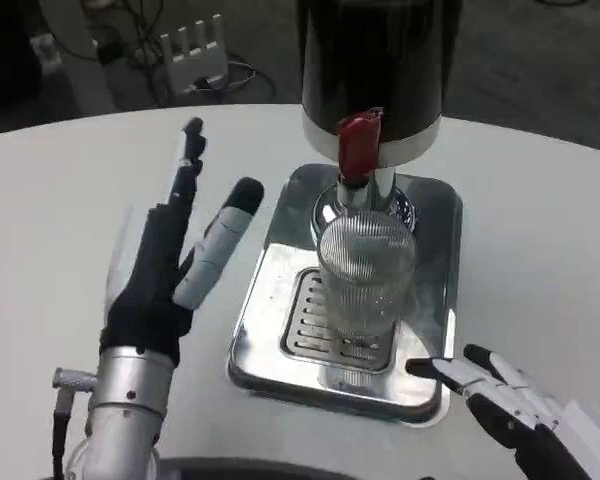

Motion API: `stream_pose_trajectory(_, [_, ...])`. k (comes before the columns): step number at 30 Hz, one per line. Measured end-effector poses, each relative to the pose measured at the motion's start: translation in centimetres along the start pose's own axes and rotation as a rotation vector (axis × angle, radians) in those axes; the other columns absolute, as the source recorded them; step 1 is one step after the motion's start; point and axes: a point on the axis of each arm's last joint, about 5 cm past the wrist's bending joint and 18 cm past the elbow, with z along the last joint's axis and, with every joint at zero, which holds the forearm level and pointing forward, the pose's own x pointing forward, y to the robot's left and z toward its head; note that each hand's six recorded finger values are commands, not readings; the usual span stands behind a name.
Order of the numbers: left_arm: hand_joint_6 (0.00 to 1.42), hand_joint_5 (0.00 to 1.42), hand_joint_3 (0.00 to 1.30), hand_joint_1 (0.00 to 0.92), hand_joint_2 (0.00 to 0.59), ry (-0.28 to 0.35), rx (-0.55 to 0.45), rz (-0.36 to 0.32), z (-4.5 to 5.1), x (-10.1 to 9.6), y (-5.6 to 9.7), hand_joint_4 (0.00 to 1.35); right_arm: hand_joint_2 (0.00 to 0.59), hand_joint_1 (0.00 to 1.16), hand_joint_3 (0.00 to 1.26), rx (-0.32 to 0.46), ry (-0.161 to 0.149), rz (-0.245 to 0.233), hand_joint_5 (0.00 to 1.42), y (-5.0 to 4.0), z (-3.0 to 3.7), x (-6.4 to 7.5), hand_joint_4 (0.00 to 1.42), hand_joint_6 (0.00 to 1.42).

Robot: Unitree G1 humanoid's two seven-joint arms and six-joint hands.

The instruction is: Grasp the cup under the faucet to collect the drink, then remove the cup.

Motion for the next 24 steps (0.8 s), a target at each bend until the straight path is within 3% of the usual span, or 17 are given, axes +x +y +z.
stream_pose_trajectory(4, [0.19,0.26,0.2,0.0,0.106,-0.06,-0.092,0.055,1.52,0.1,0.2,0.22,0.446,0.55,0.16,0.005,-0.005,0.001,0.0,0.08,0.06,0.1,0.12,0.0])
stream_pose_trajectory(6, [0.23,0.3,0.25,0.0,0.134,-0.064,-0.131,0.049,1.86,0.2,0.3,0.26,0.446,0.55,0.16,0.005,-0.005,0.0,0.0,0.09,0.06,0.1,0.12,0.0])
stream_pose_trajectory(10, [0.27,0.35,0.31,0.0,0.185,-0.059,-0.206,0.01,2.44,0.6,0.4,0.31,0.446,0.56,0.16,0.004,-0.003,-0.003,0.0,0.06,0.04,0.0,0.12,0.0])
stream_pose_trajectory(13, [0.29,0.37,0.3,0.0,0.186,-0.082,-0.254,-0.048,3.38,1.3,0.2,0.31,0.446,0.56,0.16,0.001,0.002,-0.009,0.0,0.02,0.0,0.0,0.12,0.0])
stream_pose_trajectory(20, [0.34,0.39,0.26,0.0,0.188,-0.16,-0.277,-0.168,5.32,2.0,-0.5,0.3,0.446,0.56,0.16,0.0,0.01,-0.012,0.0,-0.03,-0.06,-0.2,0.12,0.0])
stream_pose_trajectory(24, [0.34,0.39,0.25,0.0,0.186,-0.17,-0.267,-0.178,5.68,2.1,-0.7,0.3,0.446,0.56,0.16,0.0,0.013,-0.012,0.0,-0.05,-0.08,-0.2,0.12,0.0])
